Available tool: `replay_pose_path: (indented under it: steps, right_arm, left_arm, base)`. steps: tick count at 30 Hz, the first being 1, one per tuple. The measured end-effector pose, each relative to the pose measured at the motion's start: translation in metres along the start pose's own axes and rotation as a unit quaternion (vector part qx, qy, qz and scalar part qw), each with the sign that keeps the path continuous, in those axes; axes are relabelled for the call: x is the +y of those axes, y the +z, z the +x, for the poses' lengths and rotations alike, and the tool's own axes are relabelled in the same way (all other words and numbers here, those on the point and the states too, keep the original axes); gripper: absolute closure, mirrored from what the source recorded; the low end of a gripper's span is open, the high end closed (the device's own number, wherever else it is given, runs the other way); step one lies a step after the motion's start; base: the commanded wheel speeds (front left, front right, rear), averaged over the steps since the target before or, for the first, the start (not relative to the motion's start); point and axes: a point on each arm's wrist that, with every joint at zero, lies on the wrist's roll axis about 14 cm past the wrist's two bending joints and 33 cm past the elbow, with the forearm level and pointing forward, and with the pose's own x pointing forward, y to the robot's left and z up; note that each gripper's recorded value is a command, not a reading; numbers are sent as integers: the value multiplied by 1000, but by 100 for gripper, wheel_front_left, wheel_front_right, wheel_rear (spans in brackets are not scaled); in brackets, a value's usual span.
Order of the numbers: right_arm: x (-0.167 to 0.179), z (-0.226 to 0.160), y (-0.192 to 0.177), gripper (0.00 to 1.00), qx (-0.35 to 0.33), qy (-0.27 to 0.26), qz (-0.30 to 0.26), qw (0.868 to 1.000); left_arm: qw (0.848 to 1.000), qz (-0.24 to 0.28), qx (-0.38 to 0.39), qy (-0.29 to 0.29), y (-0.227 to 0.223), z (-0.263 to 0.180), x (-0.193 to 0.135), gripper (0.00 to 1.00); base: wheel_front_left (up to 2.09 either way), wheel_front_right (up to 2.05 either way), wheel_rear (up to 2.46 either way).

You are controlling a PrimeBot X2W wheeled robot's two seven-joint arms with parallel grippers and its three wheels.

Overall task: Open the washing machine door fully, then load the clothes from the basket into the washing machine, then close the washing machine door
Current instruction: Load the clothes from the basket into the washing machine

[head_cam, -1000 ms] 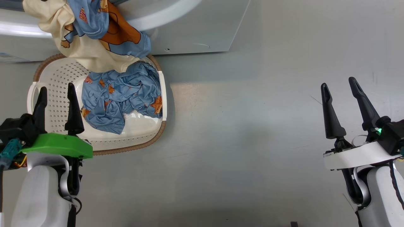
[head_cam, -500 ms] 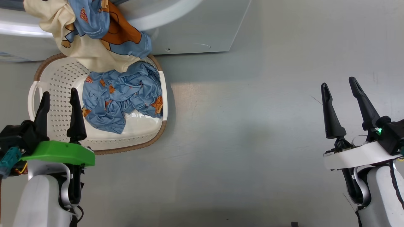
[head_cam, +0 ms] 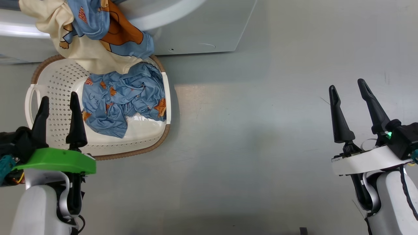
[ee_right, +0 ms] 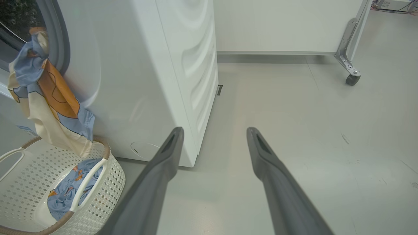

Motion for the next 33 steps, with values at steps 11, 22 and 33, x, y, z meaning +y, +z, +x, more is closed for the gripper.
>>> replay_pose_path:
  steps: [11, 22, 33]
  right_arm:
    - [3, 3, 5, 0, -8, -1, 5, 1000]
    - [-12, -8, 1, 0, 0, -35, 9, 999]
    - [-36, -19, -2, 0, 8, -75, 1, 997]
  left_arm:
    - [1000, -1, 19, -1, -10, 10, 0, 0]
    - [998, 6, 56, -10, -34, 31, -3, 0]
    - [997, 0, 66, -26, -47, 72, -16, 0]
  base:
    - [0, 0, 0]
    - [0, 0, 0]
    - [0, 0, 0]
